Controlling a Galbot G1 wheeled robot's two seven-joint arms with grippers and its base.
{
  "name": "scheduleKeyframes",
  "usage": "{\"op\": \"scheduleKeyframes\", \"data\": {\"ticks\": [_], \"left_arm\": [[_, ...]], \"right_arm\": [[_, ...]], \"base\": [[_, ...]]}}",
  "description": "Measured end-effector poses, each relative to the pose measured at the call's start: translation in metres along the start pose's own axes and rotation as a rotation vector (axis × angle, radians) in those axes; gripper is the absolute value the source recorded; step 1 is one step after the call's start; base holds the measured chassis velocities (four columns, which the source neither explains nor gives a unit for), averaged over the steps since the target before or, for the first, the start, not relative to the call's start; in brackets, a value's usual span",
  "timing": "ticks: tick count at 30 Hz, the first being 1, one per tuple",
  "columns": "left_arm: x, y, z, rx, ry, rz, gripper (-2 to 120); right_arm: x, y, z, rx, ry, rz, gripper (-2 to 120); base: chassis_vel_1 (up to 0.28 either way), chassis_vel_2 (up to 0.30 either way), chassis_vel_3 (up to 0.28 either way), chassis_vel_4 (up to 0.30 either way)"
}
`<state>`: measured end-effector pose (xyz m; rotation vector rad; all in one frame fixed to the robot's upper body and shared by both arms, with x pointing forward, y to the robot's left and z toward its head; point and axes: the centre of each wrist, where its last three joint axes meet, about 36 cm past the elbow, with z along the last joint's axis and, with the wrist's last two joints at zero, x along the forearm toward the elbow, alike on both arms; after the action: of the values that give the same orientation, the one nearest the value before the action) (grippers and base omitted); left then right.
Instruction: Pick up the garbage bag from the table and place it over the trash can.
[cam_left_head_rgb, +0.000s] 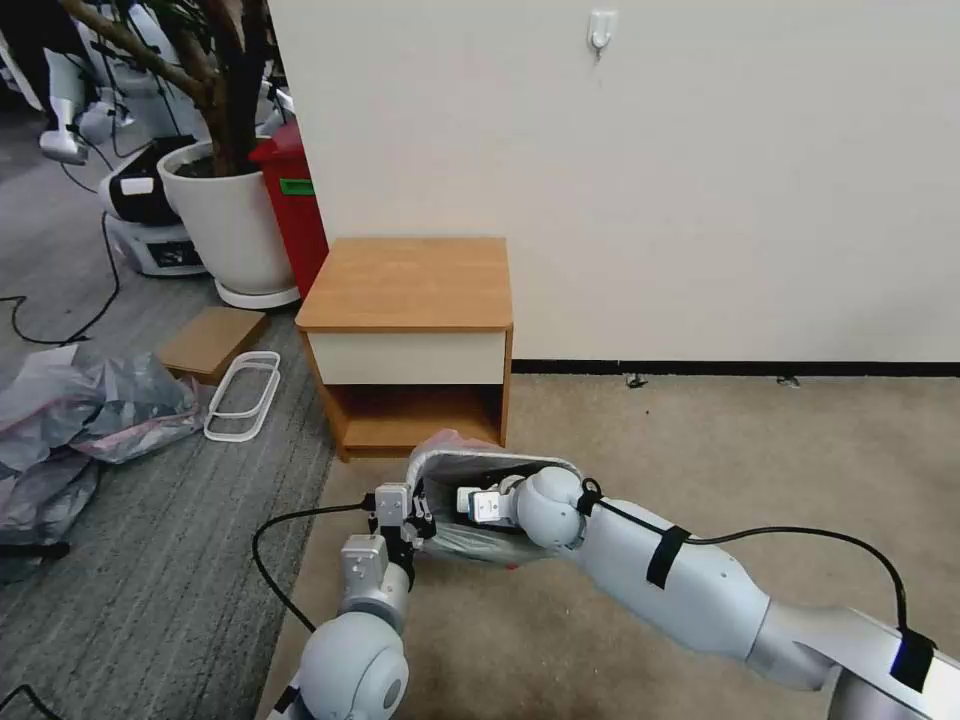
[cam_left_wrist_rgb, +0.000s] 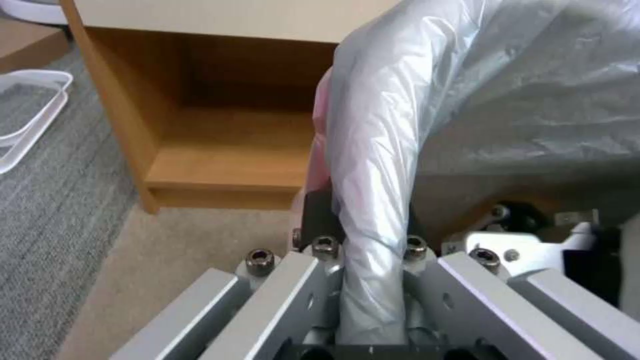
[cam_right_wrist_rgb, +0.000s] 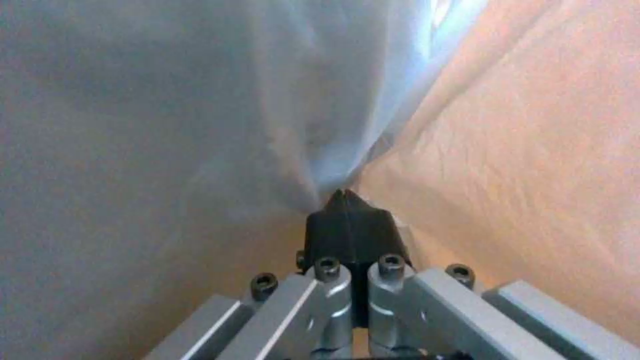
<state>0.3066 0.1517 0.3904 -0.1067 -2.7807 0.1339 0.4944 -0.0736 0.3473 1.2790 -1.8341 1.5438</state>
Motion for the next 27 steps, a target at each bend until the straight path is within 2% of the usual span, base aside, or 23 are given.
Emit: {"op": "scheduleKeyframes", "data": {"ticks": [27], "left_arm": [[-0.021, 0.004, -0.002, 0.062, 0.033, -0.038, 1]], "right_arm": [[0.020, -0.007, -0.002, 0.016, -0.034, -0.005, 0]], "base": [[0.000, 0.000, 0.000, 0.000]]}}
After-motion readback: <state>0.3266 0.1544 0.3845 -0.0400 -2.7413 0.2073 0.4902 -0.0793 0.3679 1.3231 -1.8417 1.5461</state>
